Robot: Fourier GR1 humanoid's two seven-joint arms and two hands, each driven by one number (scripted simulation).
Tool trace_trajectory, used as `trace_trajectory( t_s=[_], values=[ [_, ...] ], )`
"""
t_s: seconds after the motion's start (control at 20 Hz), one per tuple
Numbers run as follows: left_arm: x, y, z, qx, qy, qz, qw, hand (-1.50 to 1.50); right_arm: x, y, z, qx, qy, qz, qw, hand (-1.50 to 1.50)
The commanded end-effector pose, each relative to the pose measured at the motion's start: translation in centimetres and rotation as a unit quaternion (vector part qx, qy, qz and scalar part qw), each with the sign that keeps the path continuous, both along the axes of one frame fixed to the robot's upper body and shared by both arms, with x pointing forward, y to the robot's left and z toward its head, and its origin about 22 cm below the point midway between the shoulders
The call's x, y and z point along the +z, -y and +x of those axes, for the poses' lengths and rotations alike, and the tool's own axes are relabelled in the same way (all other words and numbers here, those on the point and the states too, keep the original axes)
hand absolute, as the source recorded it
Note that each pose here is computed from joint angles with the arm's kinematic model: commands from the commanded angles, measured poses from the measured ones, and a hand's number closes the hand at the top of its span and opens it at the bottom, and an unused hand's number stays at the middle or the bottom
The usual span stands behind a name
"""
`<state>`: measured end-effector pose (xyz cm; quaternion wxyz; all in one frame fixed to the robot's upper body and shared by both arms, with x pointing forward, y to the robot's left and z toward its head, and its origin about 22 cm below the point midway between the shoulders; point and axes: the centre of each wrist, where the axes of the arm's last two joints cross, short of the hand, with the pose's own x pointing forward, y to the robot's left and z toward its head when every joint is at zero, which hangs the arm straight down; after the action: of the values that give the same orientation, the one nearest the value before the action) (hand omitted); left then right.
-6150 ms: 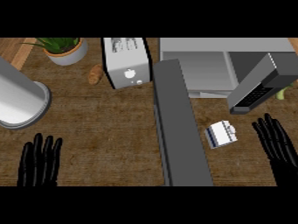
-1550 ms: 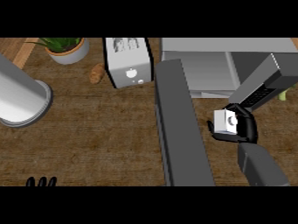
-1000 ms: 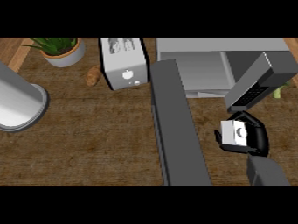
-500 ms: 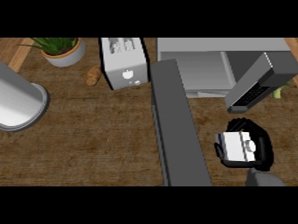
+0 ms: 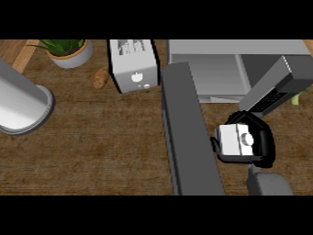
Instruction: Pick up the milk, place it into the microwave and close the microwave
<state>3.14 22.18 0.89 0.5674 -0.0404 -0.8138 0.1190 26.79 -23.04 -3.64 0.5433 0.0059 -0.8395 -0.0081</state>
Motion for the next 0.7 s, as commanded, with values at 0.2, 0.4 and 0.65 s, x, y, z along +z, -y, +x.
trace_trajectory(
  t_s=[0.2,0.4,0.65],
  values=[
    [-0.6,0.7,0.3,0.001,-0.001,0.006,1.0,-1.5,1.3,-5.2,4.6,-0.01,-0.024,-0.037,0.999,1.5],
    [-0.9,-0.4,-0.7,0.001,-0.005,0.009,0.9999,-1.5,-2.4,-4.2,4.5,-0.037,-0.053,-0.079,0.995,1.5],
    [-0.2,-0.5,-0.2,0.001,0.002,0.008,1.0,-1.5,-1.0,-5.5,9.0,-0.061,-0.08,-0.06,0.993,1.5]
  ],
)
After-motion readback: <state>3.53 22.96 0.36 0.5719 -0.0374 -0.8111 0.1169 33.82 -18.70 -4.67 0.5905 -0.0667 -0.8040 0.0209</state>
